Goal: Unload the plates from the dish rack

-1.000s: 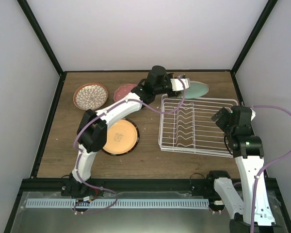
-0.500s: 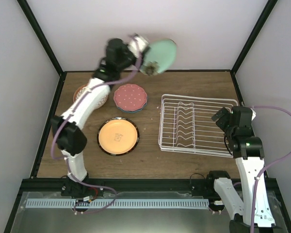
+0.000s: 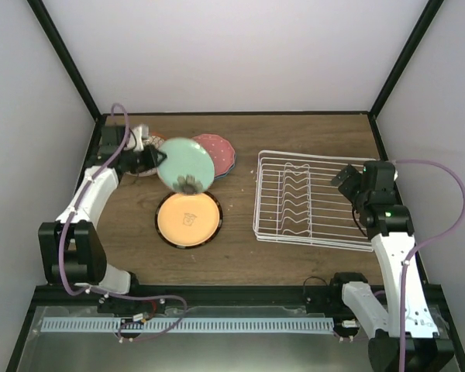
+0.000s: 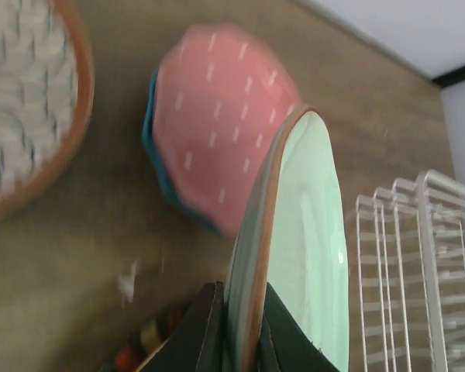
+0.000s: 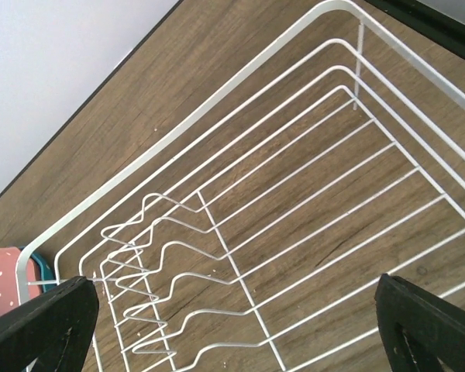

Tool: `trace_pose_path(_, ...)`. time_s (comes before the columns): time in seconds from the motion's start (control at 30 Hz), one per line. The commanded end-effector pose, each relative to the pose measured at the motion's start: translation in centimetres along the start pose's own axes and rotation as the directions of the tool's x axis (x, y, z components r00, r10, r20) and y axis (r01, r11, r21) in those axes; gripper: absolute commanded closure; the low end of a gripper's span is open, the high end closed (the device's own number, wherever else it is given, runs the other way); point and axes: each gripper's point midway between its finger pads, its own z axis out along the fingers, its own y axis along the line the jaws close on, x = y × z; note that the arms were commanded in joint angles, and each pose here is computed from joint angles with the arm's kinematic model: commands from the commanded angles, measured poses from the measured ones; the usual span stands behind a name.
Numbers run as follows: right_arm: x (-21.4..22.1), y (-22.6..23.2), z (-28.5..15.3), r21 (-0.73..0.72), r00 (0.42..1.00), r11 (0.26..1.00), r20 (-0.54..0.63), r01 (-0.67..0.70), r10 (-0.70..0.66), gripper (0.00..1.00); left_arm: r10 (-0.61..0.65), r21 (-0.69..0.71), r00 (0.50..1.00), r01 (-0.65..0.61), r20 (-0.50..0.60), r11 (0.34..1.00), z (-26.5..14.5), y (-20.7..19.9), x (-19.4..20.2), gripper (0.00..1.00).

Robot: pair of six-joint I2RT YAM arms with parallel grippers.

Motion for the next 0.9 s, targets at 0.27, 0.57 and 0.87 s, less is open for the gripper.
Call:
trace_pose_path(0.27, -1.2, 1.8, 0.8, -0.053, 0.997, 0.996, 0.011, 0.072, -0.071, 0.00, -0.170, 0.187, 0.975, 0.195, -0.143, 0.963, -4.0, -2.1, 10.9, 0.96)
trace_pose_path(0.57, -0.8, 1.9, 1.1, -0.062, 0.997, 0.995, -0.002, 0.076, -0.076, 0.00, -0.165, 0.132, 0.969, 0.191, -0.186, 0.973, -3.8, -0.6, 13.8, 0.96)
trace_pose_path(0.87, -0.7, 1.6, 0.7, -0.054, 0.998, 0.996, 0.003, 0.065, -0.065, 0.00, -0.188, 0.096, 0.954, 0.215, -0.234, 0.972, -1.8, 1.1, 14.9, 0.96)
